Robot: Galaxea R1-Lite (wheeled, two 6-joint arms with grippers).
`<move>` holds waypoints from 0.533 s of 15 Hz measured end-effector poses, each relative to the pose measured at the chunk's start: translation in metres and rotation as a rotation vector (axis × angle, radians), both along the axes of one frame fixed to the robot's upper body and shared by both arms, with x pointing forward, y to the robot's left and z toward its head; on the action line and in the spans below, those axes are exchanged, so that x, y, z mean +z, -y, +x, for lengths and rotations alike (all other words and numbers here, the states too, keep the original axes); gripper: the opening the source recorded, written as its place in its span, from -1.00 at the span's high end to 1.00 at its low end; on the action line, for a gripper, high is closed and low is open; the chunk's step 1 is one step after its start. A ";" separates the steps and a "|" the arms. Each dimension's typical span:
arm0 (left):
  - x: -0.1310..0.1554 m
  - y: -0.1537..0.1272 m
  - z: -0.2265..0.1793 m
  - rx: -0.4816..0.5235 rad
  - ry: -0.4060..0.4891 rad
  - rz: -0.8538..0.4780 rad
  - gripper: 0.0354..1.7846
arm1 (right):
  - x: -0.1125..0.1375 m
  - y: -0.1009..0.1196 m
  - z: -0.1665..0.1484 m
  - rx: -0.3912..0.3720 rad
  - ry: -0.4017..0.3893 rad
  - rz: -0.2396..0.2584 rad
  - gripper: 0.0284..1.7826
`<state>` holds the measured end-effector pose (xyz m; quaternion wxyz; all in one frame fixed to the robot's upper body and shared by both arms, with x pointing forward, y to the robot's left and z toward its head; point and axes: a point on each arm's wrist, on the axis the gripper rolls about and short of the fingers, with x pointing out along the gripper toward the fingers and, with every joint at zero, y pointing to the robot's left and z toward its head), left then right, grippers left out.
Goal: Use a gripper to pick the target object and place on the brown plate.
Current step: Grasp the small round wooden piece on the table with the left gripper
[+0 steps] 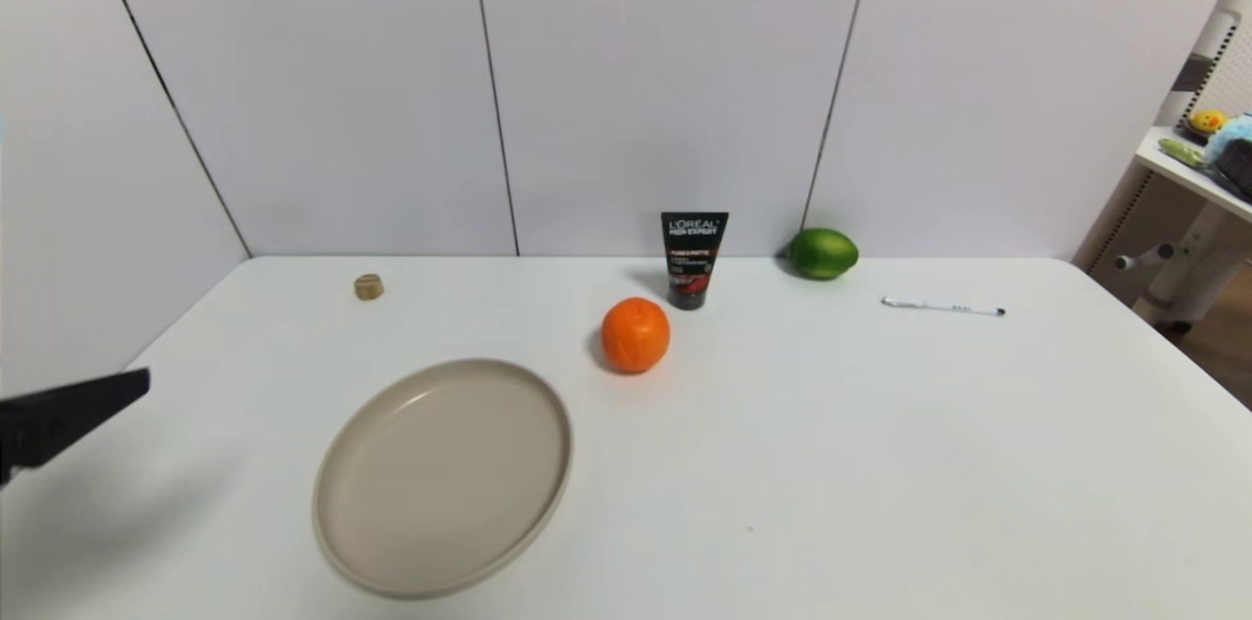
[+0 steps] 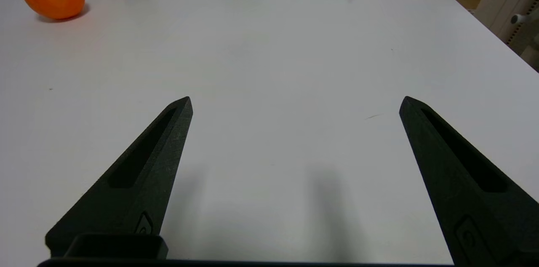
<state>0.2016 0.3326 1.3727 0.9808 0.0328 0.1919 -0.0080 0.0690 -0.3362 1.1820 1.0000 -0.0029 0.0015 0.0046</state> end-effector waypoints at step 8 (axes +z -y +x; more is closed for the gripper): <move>0.018 0.000 0.183 -0.037 -0.245 0.068 -0.89 | 0.000 0.000 0.000 0.000 0.000 0.000 -0.90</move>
